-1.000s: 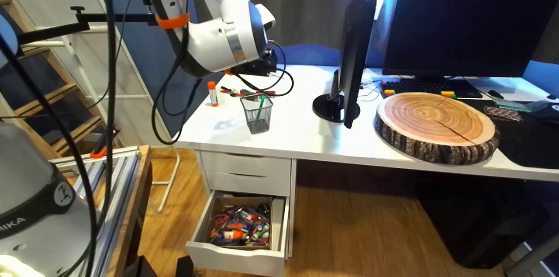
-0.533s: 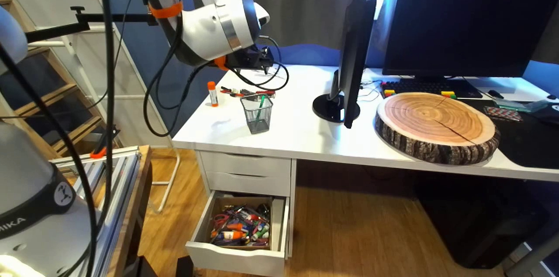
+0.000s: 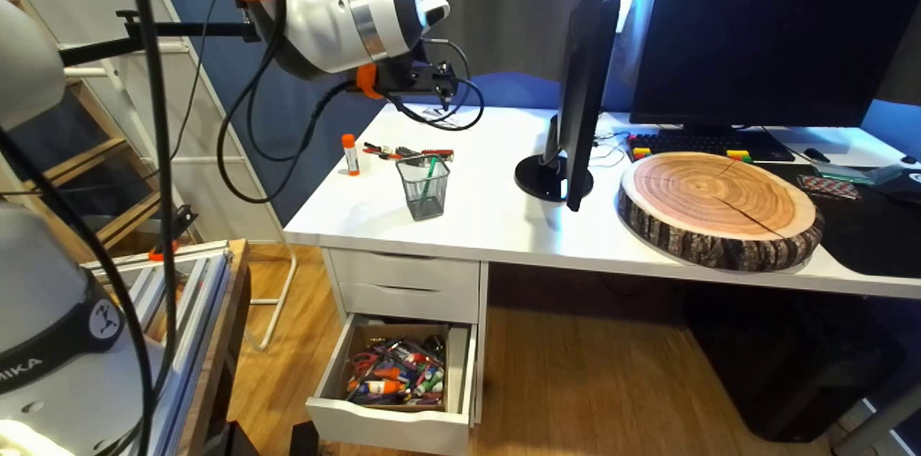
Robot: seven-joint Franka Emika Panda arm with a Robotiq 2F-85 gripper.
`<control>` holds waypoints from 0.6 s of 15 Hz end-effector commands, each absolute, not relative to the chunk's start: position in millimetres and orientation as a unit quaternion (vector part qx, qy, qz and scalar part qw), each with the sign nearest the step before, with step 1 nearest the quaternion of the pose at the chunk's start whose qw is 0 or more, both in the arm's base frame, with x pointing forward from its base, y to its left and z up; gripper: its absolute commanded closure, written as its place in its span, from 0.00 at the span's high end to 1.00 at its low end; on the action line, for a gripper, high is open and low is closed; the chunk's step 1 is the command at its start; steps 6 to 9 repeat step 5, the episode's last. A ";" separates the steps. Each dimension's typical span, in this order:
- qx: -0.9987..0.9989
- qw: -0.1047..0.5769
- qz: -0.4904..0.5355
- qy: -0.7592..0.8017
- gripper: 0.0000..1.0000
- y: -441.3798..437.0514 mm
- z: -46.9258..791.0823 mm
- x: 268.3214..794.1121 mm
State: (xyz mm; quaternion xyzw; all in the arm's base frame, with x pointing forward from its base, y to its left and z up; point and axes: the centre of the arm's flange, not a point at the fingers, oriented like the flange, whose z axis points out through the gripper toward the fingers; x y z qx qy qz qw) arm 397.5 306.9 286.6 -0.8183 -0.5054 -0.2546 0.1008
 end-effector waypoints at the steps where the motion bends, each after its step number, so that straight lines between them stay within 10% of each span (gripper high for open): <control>1: -0.818 0.100 -0.256 -0.505 1.00 306.2 288.5 398.7; 9: -0.819 0.100 -0.254 -0.505 1.00 305.9 286.9 398.5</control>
